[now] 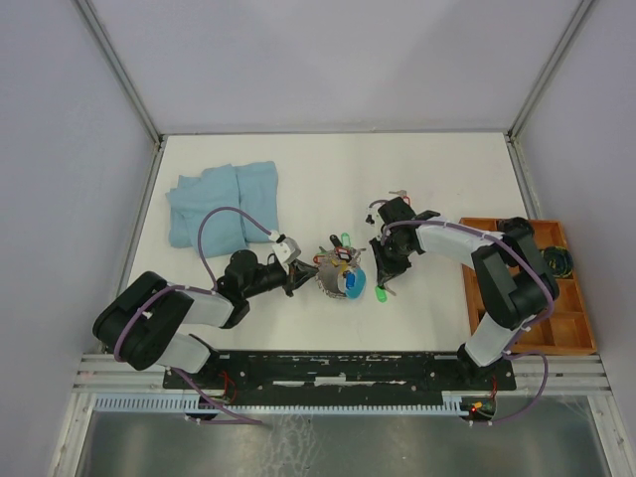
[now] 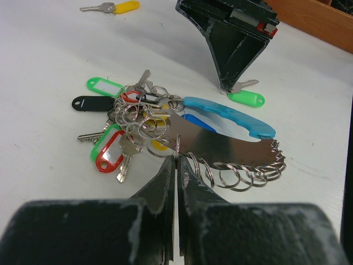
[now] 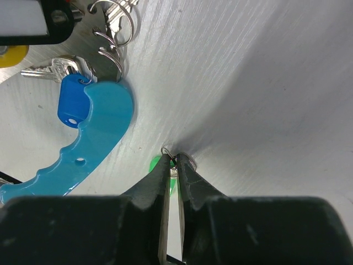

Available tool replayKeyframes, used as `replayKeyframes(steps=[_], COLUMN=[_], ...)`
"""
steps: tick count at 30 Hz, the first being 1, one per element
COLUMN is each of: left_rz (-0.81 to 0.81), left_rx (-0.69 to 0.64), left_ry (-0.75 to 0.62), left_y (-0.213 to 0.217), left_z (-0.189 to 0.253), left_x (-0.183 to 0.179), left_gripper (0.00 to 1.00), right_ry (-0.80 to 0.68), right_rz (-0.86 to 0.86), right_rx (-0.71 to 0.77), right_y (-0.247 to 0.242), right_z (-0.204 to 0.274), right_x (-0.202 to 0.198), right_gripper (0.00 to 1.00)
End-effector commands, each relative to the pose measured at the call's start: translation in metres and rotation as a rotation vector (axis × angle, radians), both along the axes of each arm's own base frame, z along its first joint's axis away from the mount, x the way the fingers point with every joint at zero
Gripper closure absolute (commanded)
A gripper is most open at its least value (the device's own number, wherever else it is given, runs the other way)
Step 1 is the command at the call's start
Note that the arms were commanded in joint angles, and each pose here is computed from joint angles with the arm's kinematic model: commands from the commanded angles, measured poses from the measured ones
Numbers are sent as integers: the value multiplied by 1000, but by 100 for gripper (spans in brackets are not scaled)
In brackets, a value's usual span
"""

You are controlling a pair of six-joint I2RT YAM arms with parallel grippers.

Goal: Put the keys on the keyring

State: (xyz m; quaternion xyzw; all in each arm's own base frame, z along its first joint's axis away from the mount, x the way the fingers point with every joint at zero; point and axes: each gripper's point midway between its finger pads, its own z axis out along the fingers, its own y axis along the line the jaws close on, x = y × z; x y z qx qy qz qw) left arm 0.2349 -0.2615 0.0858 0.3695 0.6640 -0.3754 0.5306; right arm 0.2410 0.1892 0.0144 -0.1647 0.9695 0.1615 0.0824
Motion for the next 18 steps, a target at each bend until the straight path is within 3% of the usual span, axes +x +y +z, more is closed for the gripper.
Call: replayKeyframes(steps=[1,6,18], left_rz=[-23,-16,-13], left_rx=[-45,-46,-59], left_ry=[-46,-50,-69], left_y=[-8,-8,-7], left_z=[20,21,22], left_x=[7,8,8], left_gripper=[97,97,97], right_ry=[-51,-79,-285], right_rz=[29,54,170], right_rx=[22,28,164], right_y=[10,11,28], right_z=[6,10,48], right_x=[15,17,30], right_gripper=[86,99,99])
